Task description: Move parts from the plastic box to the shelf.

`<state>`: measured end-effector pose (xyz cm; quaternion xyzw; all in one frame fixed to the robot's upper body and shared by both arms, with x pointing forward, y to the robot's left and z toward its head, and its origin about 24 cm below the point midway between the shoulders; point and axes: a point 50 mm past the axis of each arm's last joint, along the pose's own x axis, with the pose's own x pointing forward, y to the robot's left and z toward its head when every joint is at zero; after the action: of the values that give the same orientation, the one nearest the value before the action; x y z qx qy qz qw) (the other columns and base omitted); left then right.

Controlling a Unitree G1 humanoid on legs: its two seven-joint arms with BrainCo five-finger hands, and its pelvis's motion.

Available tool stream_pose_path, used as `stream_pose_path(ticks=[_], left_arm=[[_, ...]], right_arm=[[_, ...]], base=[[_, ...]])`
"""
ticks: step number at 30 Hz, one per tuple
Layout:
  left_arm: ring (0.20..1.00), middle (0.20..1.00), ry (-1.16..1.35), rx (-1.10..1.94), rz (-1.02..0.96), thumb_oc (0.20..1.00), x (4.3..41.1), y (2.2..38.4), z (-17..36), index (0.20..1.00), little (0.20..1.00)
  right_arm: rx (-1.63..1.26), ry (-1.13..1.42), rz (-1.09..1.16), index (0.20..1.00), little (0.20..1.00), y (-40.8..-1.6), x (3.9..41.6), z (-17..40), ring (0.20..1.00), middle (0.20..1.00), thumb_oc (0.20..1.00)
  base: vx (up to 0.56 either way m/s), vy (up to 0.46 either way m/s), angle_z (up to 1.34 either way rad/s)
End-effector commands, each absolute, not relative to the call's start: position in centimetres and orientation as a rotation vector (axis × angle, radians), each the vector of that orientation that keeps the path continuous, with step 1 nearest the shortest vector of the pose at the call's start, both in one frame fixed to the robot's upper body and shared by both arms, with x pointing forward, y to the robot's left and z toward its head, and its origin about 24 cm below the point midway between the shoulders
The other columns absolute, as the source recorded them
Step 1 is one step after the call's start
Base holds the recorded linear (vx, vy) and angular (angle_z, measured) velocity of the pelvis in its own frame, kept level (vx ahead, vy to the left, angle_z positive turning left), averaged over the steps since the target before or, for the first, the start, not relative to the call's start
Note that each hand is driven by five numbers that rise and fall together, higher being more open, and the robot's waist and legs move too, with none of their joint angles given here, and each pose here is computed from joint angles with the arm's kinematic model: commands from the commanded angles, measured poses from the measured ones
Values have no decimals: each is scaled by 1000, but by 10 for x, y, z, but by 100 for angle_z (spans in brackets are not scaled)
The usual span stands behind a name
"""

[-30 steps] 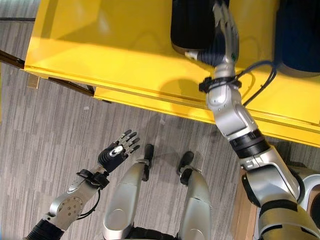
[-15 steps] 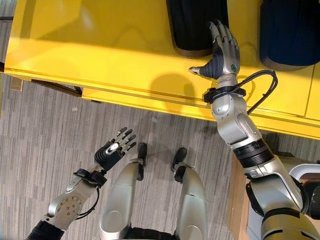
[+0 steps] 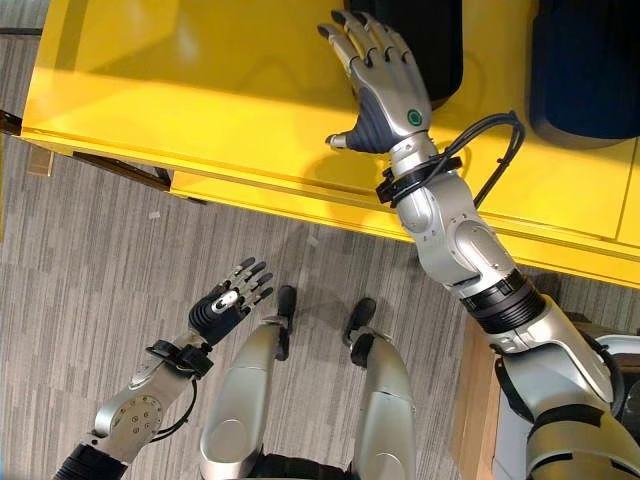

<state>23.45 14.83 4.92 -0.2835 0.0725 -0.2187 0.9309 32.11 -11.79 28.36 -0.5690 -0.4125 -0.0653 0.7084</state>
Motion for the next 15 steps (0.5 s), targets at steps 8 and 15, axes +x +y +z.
stream_pose_path(ticks=[8, 15], left_arm=[[1000, 1000, 81, -597, -498, 1000, 225, 127, 63, 1000, 1000], [1000, 1000, 71, -649, -491, 1000, 224, 111, 60, 1000, 1000]], right_arm=[[-806, -1472, -413, 1000, 1000, -114, 261, 320, 1000, 1000, 1000], [-498, -1875, -470, 1000, 1000, -105, 200, 319, 1000, 1000, 1000]], base=[[-31, 35, -1], [-4, 83, -14]])
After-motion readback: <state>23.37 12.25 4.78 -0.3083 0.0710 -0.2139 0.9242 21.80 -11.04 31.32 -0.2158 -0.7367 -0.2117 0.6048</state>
